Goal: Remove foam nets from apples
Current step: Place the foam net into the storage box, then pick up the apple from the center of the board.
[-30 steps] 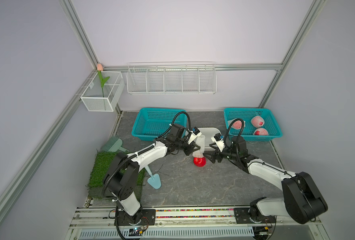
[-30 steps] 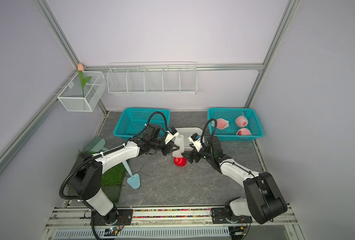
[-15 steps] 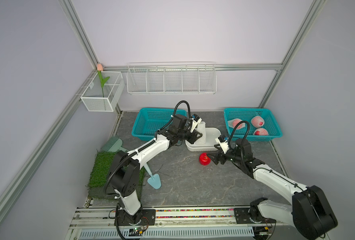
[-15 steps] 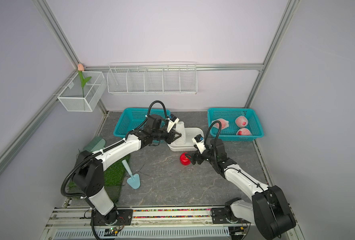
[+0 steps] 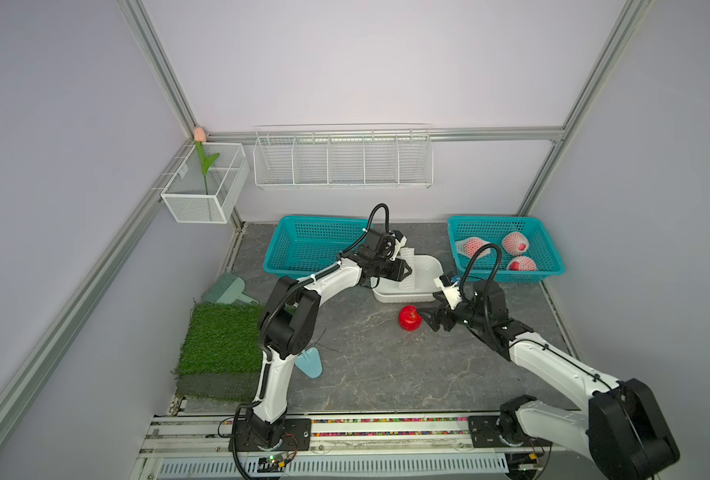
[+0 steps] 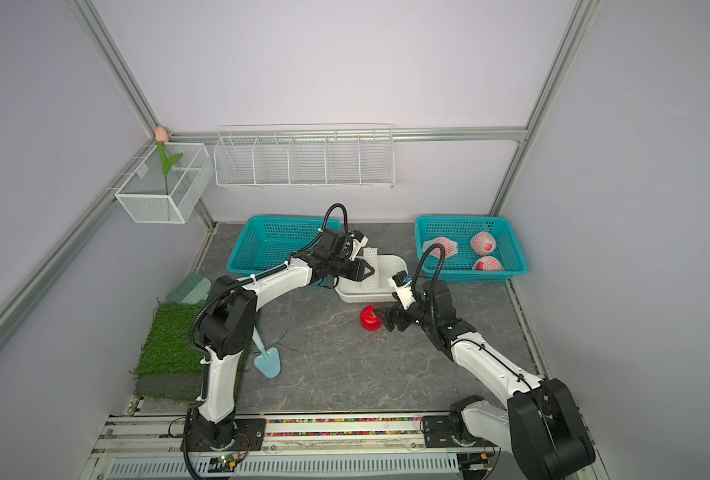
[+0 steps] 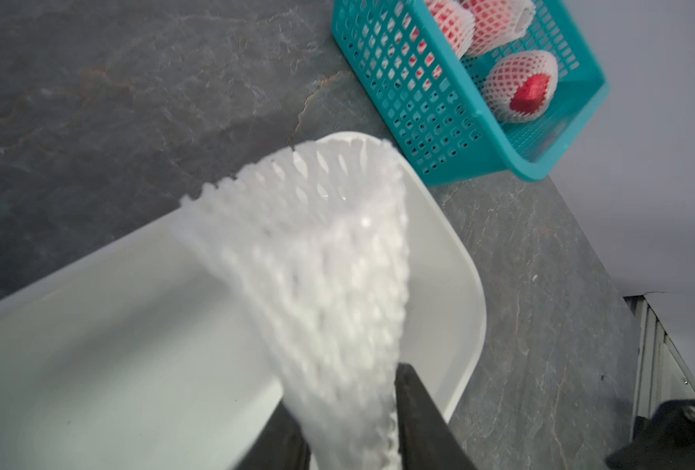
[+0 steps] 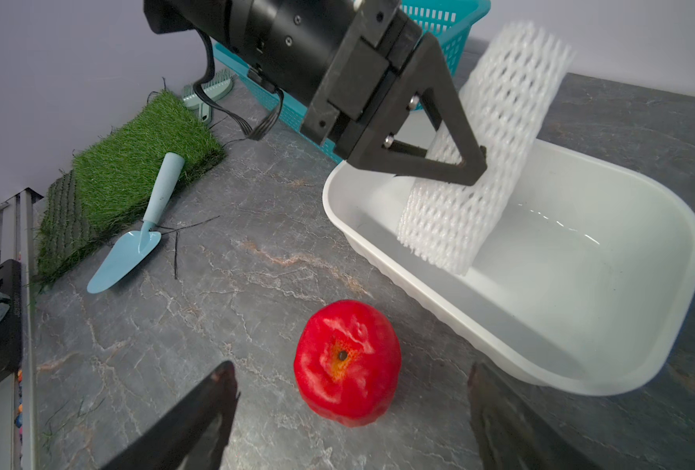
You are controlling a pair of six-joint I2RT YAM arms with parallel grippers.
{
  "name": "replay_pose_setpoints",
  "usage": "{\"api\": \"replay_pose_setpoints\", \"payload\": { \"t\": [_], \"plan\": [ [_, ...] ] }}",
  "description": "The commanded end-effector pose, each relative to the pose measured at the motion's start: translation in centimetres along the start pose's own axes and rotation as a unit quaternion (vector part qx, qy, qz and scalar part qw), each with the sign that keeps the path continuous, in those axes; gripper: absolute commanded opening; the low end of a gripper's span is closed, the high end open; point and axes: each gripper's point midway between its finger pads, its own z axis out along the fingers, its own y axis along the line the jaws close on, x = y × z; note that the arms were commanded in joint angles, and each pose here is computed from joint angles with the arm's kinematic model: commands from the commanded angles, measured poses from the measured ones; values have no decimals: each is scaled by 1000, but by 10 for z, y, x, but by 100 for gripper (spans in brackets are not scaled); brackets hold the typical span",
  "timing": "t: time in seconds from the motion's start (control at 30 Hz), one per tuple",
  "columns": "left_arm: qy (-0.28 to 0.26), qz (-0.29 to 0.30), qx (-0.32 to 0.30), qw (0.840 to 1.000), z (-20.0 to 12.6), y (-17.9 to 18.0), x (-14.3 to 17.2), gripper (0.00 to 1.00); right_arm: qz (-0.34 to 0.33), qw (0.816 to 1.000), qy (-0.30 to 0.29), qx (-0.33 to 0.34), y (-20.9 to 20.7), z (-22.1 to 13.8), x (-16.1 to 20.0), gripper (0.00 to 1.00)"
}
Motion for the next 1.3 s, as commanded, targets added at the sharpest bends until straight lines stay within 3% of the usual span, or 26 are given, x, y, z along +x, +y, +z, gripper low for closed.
{"api": "replay_pose_setpoints", "payload": {
  "t": [0.0, 0.1, 0.23, 0.37, 0.53, 0.8, 0.9, 1.27],
  "plan": [
    [-6, -20, 1, 1000, -4, -2, -11, 43, 18, 1000, 8, 4, -4, 3, 10, 89],
    [-5, -22, -9, 1000, -8, 1, -9, 55, 25, 1000, 14, 12, -8, 6, 11, 89],
    [-10, -8, -29, 999, -17, 3, -10, 62, 31, 999, 21, 19, -13, 9, 12, 89],
    [-17, 15, -67, 998, -35, 7, -14, 63, 36, 999, 33, 20, -15, 14, 12, 89],
    [-65, 56, -110, 990, -78, 2, -32, 64, 25, 997, 73, 6, -8, 29, 19, 89],
    [-87, 100, -244, 961, -154, 22, -27, 66, 3, 987, 159, 28, -1, 54, 43, 89],
    [-91, 109, -264, 954, -173, 28, -22, 67, 2, 982, 180, 52, -5, 57, 49, 89],
    [-87, 96, -287, 949, -187, 46, -3, 67, -21, 964, 255, 76, -1, 74, 61, 89]
  ]
}}
